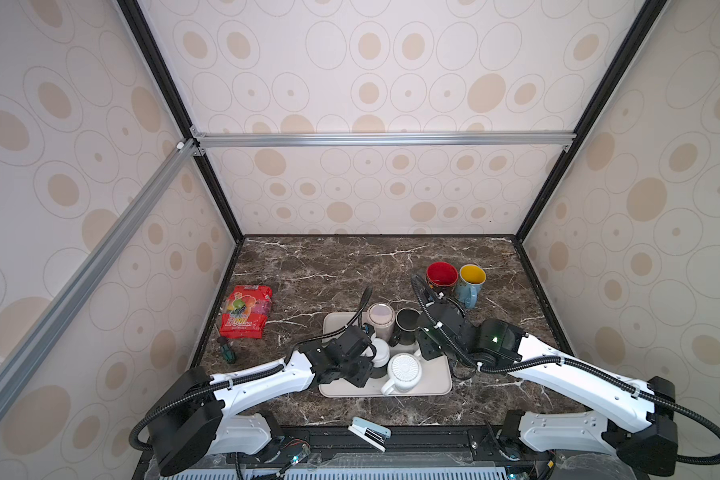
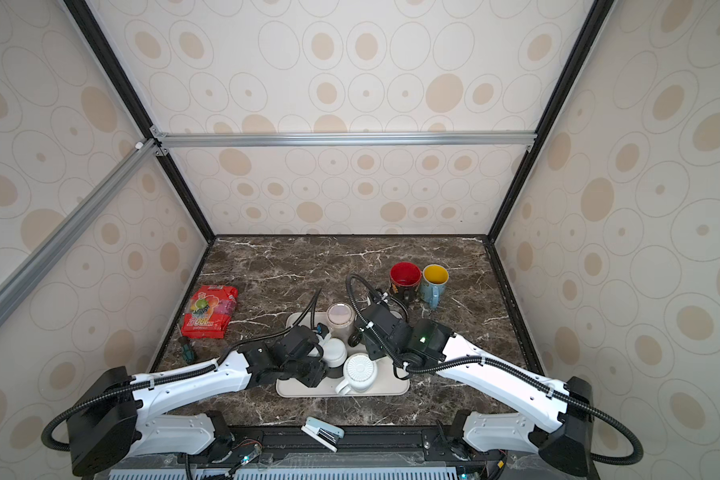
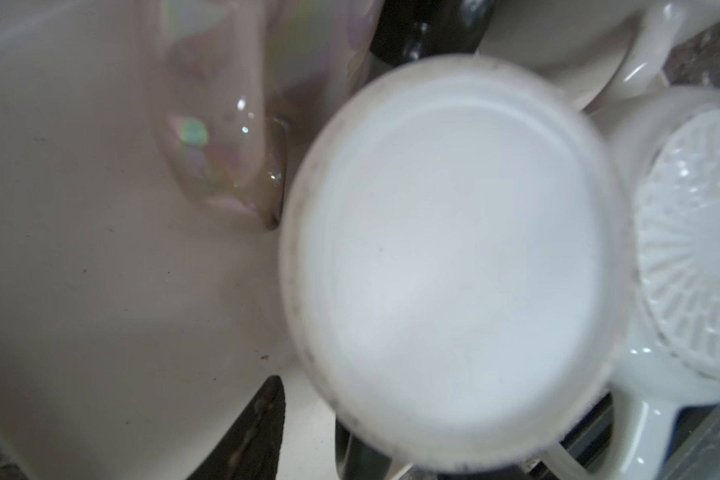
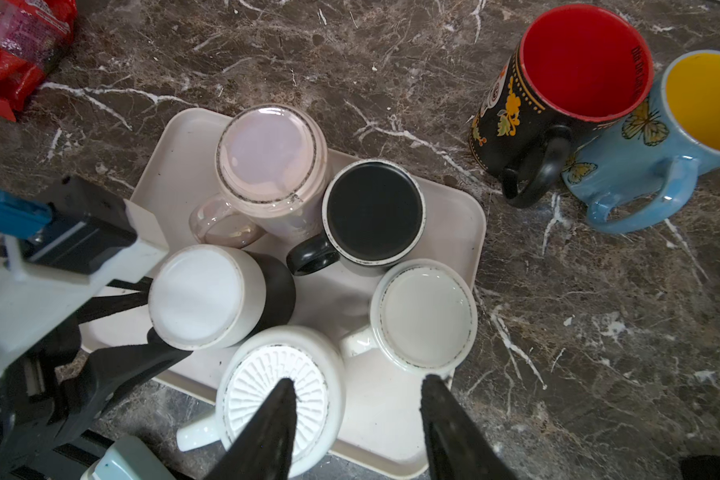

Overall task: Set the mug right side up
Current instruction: 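Lower the left gripper onto the upside-down black-and-white mug's base and close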

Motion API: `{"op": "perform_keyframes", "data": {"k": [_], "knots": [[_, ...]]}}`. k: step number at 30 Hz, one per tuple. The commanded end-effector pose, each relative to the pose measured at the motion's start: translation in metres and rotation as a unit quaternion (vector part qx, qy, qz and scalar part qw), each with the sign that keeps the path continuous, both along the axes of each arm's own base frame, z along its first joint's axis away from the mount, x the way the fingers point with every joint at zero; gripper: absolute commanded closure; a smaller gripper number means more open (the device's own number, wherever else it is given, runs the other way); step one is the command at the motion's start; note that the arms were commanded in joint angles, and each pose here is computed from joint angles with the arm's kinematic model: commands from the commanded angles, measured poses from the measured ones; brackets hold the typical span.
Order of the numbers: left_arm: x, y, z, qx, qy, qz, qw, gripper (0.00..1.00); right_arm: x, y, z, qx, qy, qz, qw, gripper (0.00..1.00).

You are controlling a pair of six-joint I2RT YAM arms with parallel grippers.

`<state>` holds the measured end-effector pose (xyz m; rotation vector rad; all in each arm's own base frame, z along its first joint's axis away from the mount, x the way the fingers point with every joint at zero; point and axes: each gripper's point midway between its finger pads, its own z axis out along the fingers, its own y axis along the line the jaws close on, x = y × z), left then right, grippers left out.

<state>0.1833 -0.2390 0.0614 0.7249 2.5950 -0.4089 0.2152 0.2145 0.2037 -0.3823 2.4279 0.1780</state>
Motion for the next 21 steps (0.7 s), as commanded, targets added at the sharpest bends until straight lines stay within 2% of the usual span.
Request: {"op": "perform_keyframes", "data": {"k": [1, 10, 17, 21], "knots": [[0.006, -0.004, 0.006, 0.011, -0.018, -0.005, 1.0, 0.47, -0.001, -0.002, -0.006, -0.005, 0.004, -0.008, 1.0, 0.49], [0.009, -0.008, 0.005, 0.015, -0.024, -0.002, 1.0, 0.54, -0.001, -0.002, -0.005, 0.003, 0.002, -0.011, 1.0, 0.5], [0.008, -0.016, 0.007, 0.002, -0.026, -0.004, 1.0, 0.64, -0.002, -0.001, -0.007, 0.009, 0.006, -0.011, 1.0, 0.5], [0.006, -0.018, 0.009, -0.001, -0.027, -0.007, 1.0, 0.66, -0.004, -0.001, -0.008, 0.012, 0.011, -0.012, 1.0, 0.51]]}}
